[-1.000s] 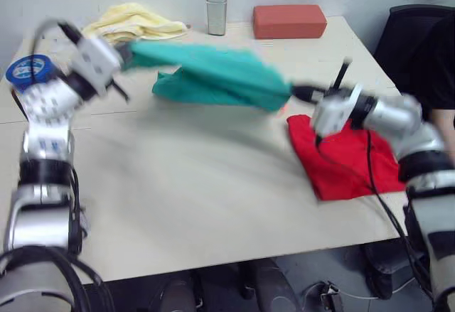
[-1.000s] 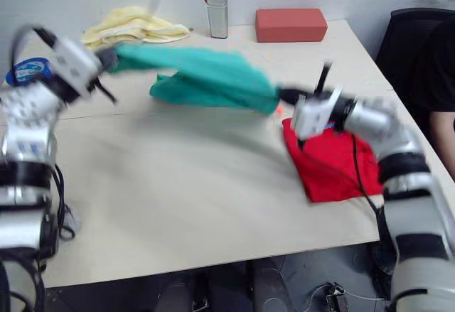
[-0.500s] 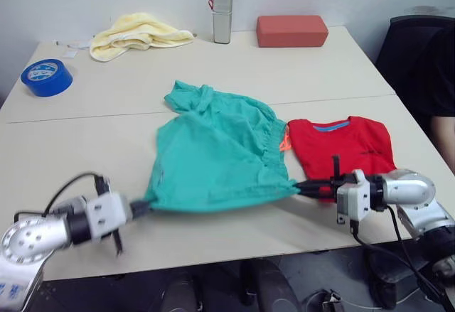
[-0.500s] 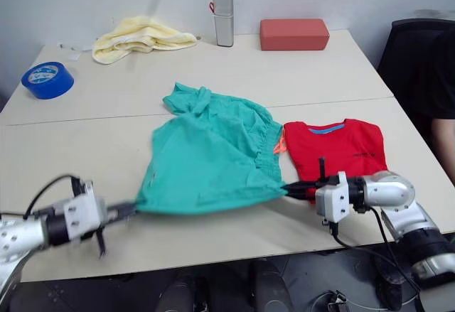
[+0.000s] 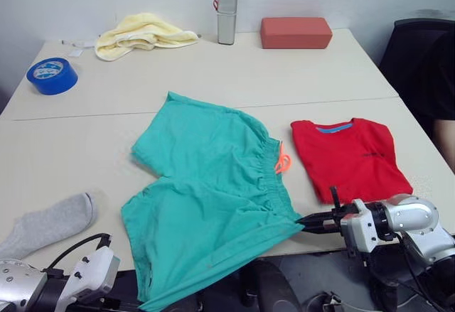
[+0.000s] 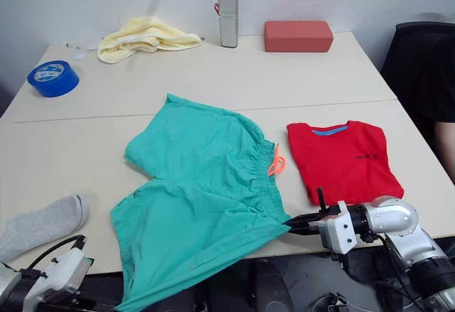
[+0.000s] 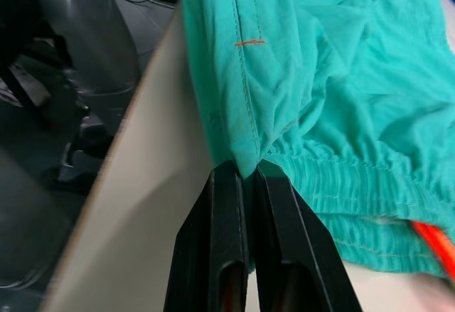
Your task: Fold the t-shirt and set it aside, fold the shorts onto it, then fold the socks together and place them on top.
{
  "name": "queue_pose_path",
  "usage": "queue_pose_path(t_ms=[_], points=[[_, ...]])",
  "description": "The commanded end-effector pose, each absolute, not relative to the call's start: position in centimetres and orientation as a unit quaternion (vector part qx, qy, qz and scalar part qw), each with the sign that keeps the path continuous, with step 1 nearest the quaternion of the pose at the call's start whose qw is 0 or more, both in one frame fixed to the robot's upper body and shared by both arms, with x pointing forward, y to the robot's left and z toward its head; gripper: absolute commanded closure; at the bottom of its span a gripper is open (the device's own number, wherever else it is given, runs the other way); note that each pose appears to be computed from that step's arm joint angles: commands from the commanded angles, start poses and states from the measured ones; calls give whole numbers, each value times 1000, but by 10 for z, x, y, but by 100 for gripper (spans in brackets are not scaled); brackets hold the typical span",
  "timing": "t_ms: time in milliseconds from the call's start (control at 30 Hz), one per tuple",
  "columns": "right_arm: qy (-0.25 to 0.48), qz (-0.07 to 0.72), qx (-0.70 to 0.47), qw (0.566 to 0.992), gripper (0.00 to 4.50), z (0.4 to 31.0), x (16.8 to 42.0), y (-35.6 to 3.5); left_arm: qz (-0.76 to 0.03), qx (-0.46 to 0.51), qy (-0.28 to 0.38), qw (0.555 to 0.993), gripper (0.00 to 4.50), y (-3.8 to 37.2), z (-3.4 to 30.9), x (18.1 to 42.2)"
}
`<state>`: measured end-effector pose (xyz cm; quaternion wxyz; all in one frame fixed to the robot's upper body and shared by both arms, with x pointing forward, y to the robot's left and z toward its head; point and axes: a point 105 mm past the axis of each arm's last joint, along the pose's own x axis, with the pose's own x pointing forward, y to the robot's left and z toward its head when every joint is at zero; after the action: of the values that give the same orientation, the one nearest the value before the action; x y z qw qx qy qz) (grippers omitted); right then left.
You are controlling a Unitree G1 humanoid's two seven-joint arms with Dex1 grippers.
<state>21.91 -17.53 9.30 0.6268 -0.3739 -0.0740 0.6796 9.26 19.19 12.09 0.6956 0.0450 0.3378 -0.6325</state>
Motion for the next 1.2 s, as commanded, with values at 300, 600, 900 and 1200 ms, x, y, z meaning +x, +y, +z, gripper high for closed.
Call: queue_pose_path(t_ms=[300,600,900,1200], points=[[-7,672,-316,670,450,129,221,-184,-595,99,267,752,449,220,168,162],[-9,572,-198,796,450,183,291,-178,-526,200,74,823,449,226,239,295],[-35,476,-210,853,450,190,343,-160,-375,279,-47,883,449,220,268,399],[-26,396,-199,896,450,181,370,-155,-274,267,-65,922,449,219,263,443]])
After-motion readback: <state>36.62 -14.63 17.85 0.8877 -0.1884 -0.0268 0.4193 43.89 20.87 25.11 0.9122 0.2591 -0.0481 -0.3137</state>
